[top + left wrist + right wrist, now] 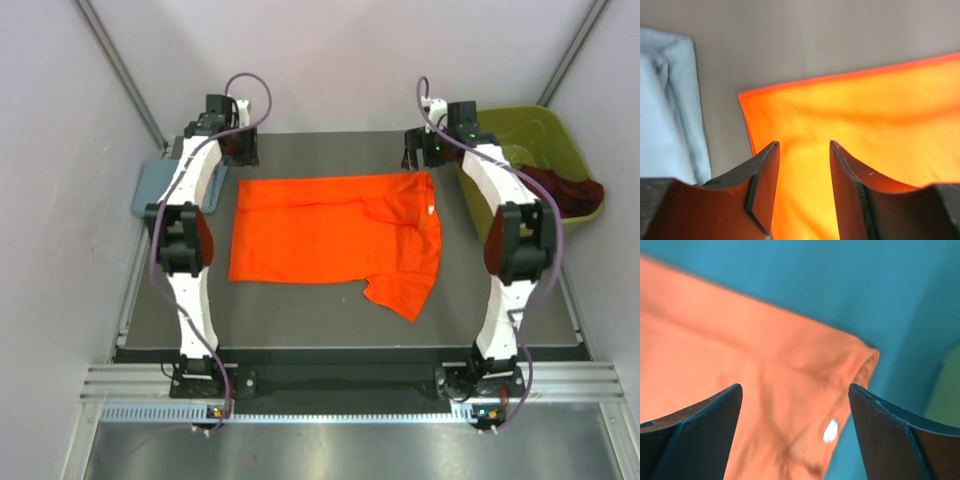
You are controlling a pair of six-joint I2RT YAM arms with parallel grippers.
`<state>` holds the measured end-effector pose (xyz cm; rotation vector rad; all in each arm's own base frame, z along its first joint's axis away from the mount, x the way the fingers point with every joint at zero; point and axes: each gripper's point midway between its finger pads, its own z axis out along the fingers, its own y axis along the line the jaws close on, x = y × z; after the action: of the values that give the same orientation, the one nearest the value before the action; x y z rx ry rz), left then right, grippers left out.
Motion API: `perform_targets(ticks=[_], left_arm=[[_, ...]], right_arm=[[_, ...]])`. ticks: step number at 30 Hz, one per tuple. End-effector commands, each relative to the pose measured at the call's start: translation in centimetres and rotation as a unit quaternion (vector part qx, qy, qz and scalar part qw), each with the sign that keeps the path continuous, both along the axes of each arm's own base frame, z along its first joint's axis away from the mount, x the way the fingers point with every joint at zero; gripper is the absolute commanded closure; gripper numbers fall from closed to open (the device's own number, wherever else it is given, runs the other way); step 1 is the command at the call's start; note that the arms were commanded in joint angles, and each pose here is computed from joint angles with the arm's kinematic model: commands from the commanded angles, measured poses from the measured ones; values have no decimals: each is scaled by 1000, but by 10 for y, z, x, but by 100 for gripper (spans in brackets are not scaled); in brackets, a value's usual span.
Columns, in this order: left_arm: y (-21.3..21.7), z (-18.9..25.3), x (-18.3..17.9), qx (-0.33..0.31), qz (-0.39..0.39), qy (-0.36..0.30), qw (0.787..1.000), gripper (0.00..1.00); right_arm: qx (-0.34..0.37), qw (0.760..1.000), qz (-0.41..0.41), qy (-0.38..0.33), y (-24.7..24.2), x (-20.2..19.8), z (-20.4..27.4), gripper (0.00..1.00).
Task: Fold and stack the t-shirts
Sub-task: Fold the tshirt
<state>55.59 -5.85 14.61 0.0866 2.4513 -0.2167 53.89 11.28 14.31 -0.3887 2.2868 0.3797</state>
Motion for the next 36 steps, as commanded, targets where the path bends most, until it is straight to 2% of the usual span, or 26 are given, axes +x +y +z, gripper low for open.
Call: perform_targets(ticks=[1,2,3,4,5,6,9,11,14,21,31,36], left_arm=[[-6,76,-47,-31,-37,-57,997,51],[-3,73,-58,-19,-48,-53,997,54],[-1,48,-76,-11,-54,-23,998,55],[5,62,-82,8,-56,-49,997,57],[7,58,-88,15,-56,-52,997,58],[9,52,-101,21,-59,-48,997,59],[17,48,-110,45,-60,-71,995,59],[23,47,-109,62,-52,-86,993,59],[28,29,-121,66,-34,-65,995,59],[25,20,-143,44,-16,-22,999,60],[26,37,-148,36,1,-39,999,60],[26,40,-152,34,6,-42,998,60]], right_arm=[[-20,989,120,-82,27,-64,89,12],[-56,980,177,-68,37,-90,77,11],[-78,973,213,-35,38,-118,50,12],[-115,953,273,-58,39,-141,55,14],[-131,939,314,-41,48,-169,42,16],[-145,930,338,-24,43,-204,23,18],[-174,894,412,-6,46,-272,-10,25],[-186,874,448,12,49,-309,-33,25],[-191,857,479,24,51,-346,-48,28],[-198,829,519,59,41,-389,-75,30],[-283,800,527,41,30,-380,-106,29],[-303,802,514,24,31,-366,-112,30]])
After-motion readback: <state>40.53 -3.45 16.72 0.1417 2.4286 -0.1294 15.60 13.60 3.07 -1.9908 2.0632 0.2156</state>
